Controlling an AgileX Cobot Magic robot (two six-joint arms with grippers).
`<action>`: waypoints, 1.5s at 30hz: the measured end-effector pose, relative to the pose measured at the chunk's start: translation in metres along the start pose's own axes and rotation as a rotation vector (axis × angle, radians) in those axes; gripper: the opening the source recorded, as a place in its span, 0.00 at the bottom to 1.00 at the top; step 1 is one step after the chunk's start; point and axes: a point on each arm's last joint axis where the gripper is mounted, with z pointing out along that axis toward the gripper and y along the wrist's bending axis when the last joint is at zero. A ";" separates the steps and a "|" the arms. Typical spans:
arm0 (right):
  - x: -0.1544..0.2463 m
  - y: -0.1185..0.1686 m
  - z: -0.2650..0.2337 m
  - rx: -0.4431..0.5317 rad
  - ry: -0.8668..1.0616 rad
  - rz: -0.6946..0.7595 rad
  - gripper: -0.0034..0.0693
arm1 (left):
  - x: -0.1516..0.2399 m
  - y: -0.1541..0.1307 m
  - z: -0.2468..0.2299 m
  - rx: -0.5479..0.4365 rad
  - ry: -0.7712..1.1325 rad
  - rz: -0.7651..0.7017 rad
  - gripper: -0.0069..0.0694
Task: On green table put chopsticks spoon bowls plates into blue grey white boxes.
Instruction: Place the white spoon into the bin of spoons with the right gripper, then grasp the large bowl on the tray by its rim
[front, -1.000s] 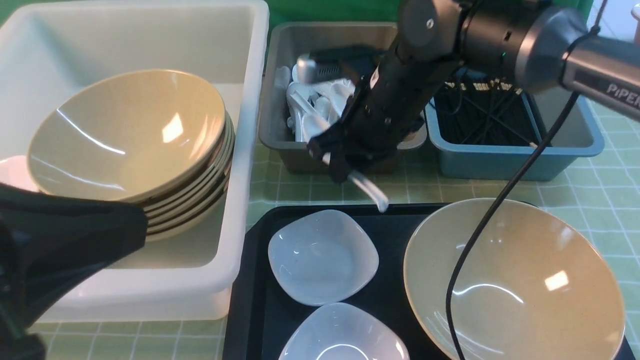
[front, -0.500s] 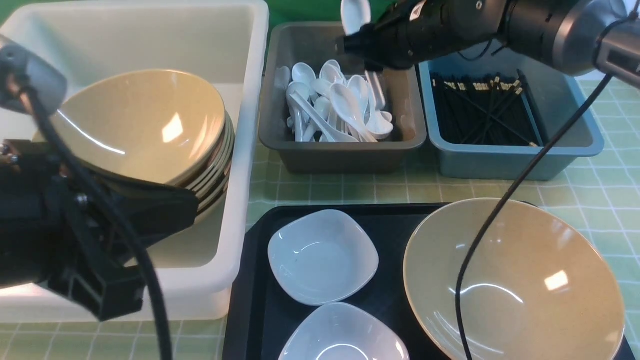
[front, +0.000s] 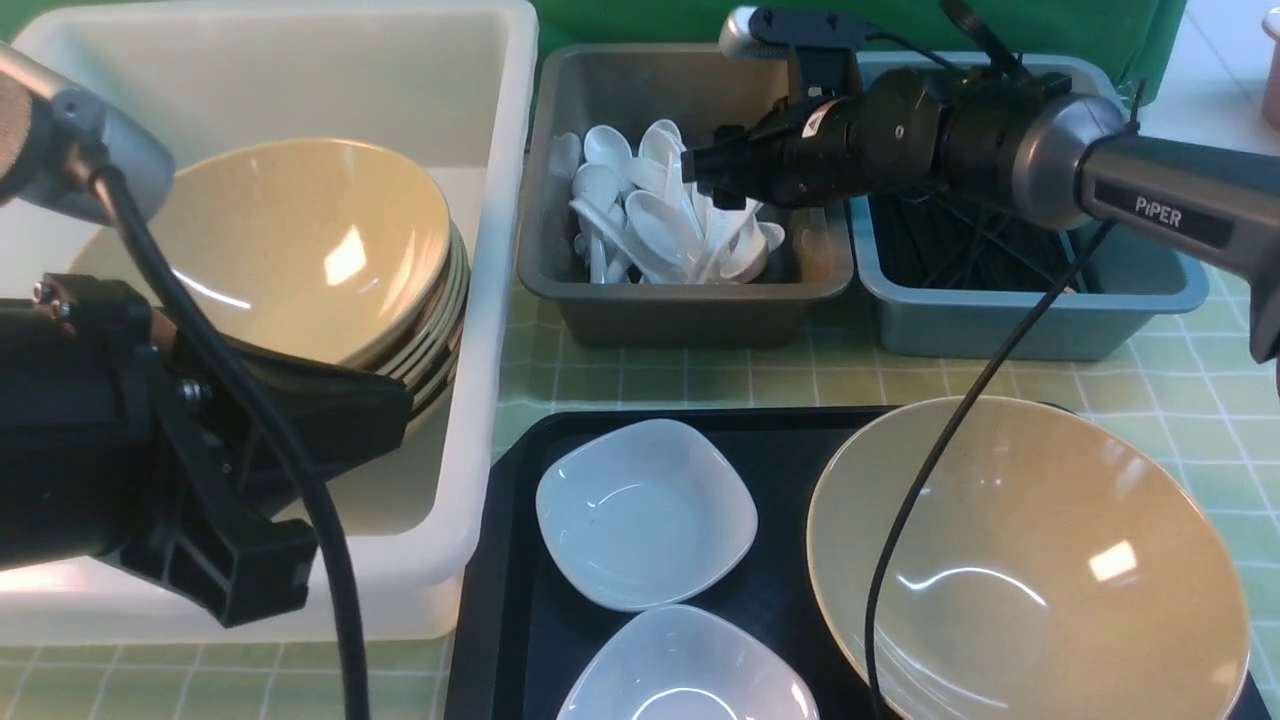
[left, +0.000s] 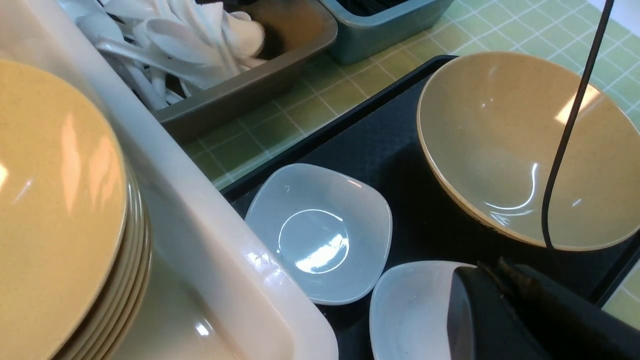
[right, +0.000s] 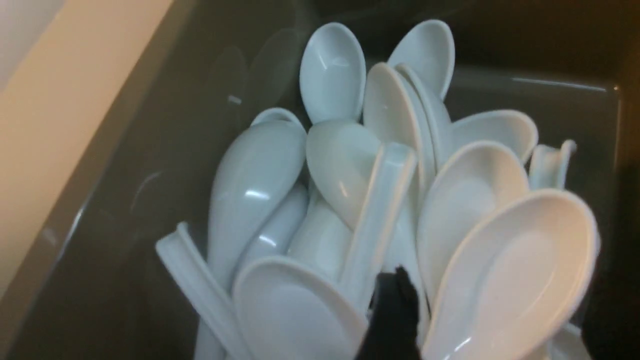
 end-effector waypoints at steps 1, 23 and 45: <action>0.000 0.000 -0.001 0.000 0.004 0.000 0.75 | 0.000 0.000 0.000 0.000 0.000 0.000 0.09; -0.027 0.030 -0.271 -0.107 0.401 -0.498 0.42 | -0.014 0.007 0.011 -0.040 -0.106 -0.012 0.09; 0.096 0.030 -0.452 -0.233 0.171 -0.652 0.08 | -0.045 -0.003 0.187 0.207 0.286 -0.130 0.26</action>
